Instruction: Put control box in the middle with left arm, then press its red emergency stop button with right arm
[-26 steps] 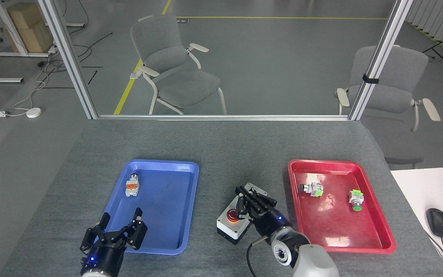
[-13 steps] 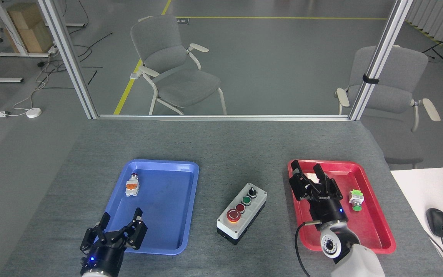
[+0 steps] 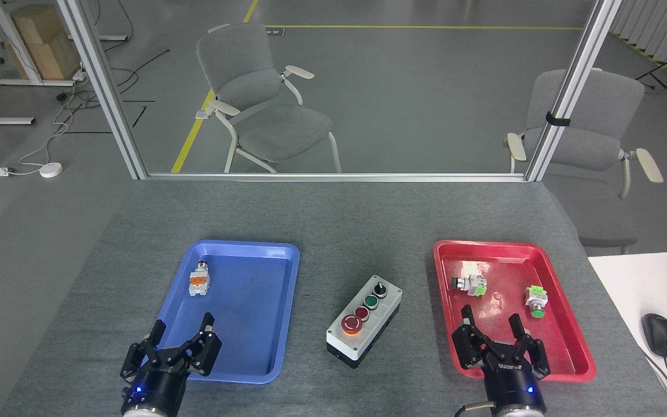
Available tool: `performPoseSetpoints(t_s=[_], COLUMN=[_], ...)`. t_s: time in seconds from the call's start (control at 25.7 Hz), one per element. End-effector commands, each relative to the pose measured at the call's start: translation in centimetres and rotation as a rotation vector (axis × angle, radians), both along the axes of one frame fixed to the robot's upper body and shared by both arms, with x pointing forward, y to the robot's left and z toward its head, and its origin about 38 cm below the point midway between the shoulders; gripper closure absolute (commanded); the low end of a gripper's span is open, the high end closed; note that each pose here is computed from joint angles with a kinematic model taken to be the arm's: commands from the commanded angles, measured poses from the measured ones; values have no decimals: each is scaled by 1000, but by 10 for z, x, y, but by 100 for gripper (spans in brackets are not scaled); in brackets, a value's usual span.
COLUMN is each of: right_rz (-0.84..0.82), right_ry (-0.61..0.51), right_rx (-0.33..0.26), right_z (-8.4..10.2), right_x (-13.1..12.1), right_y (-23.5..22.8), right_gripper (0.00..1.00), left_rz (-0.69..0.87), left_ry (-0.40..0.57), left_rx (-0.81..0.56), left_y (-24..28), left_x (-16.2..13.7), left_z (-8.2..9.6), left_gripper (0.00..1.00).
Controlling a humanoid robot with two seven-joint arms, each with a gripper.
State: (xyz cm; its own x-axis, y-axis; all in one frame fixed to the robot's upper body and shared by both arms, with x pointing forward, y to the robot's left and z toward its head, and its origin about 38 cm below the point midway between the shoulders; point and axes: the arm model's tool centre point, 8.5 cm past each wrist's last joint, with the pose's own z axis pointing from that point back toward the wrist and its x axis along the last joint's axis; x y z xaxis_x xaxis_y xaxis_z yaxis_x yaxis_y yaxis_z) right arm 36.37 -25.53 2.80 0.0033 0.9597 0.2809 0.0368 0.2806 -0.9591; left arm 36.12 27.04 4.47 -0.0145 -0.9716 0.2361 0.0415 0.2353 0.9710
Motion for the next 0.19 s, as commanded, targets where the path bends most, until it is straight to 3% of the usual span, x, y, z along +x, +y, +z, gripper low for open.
performPoseSetpoints(t_s=[0.0, 0.16], right_rz=[-26, -27], right_ry=[-11, -9], right_rx=[-3, 2], right_z=[2, 1], right_x=[-3, -4], right_y=[-11, -11], right_gripper=[0, 0], left_rz=[-1, 0], left_ry=[-1, 1], left_rx=[0, 0], left_y=[0, 0], left_x=[0, 0], left_z=[0, 0], left_gripper=[1, 1])
